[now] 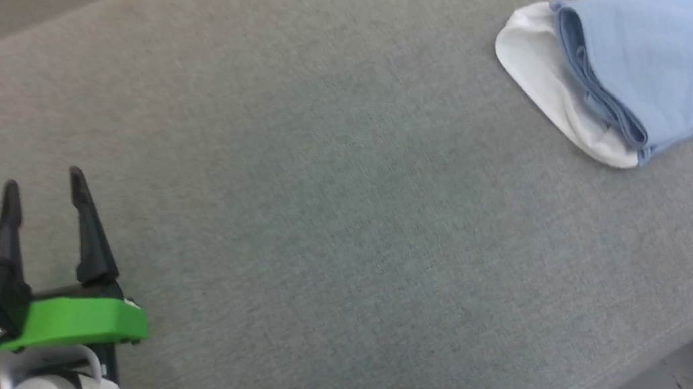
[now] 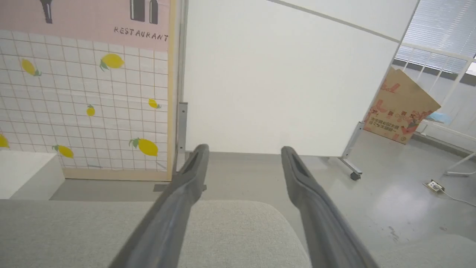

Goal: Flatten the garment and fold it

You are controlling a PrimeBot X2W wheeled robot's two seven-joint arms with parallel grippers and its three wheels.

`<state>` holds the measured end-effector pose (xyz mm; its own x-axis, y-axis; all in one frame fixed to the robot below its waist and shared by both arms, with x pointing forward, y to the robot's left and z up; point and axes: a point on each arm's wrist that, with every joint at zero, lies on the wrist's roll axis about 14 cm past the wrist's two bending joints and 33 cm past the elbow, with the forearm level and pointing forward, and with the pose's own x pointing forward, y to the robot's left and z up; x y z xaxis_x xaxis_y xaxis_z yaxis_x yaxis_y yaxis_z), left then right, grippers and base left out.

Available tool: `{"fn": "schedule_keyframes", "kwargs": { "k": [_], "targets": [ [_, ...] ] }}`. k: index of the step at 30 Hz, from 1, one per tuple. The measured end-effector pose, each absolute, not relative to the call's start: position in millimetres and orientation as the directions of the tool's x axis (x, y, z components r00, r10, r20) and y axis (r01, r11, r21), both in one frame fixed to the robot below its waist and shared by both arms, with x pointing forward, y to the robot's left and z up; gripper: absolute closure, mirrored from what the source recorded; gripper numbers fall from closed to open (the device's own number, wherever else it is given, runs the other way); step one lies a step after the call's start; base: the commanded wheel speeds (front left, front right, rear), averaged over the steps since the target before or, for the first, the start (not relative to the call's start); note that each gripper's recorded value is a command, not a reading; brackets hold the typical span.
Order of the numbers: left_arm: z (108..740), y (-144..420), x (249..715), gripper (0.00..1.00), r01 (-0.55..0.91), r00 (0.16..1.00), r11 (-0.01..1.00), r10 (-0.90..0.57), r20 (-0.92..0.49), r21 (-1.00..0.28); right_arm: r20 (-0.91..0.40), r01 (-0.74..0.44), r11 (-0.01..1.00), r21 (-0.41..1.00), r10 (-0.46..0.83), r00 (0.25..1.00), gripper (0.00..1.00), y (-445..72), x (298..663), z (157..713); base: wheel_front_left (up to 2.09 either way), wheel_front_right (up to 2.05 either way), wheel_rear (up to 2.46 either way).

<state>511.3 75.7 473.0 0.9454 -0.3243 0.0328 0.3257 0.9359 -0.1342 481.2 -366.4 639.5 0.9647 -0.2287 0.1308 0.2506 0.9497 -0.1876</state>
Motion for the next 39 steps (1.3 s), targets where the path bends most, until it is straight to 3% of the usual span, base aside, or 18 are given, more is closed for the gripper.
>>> {"fn": "schedule_keyframes", "kwargs": {
  "k": [8, 14, 28, 39],
  "targets": [
    [511.7, 104.0, 480.9, 0.0, 0.247, 0.966, 0.96, -0.235, 0.105, -0.129, 0.317, 0.123, 0.991, -0.042, -0.104, 0.943, 0.0, -301.9, 455.1, 652.5, 0.0, 0.0, 0.0],
    [529.2, 140.2, 455.2, 0.0, 0.158, 0.981, 0.98, -0.142, 0.131, -0.121, 0.387, 0.033, 0.998, 0.063, -0.054, 0.92, 0.0, -258.8, 442.9, 645.3, 0.0, 0.0, 0.0],
    [550.8, 209.1, 390.6, 0.0, -0.029, 0.984, 0.99, 0.052, 0.169, -0.136, 0.289, -0.113, 0.979, 0.169, 0.06, 0.955, 0.0, -177.4, 415.1, 583.5, 0.0, 0.0, 0.0],
    [543.2, 219.3, 364.8, 0.0, -0.063, 0.985, 0.987, 0.084, 0.147, -0.146, 0.131, -0.114, 0.981, 0.158, 0.094, 0.987, 0.0, -165.3, 395.5, 533.2, 0.0, 0.0, 0.0]
  ]
}}
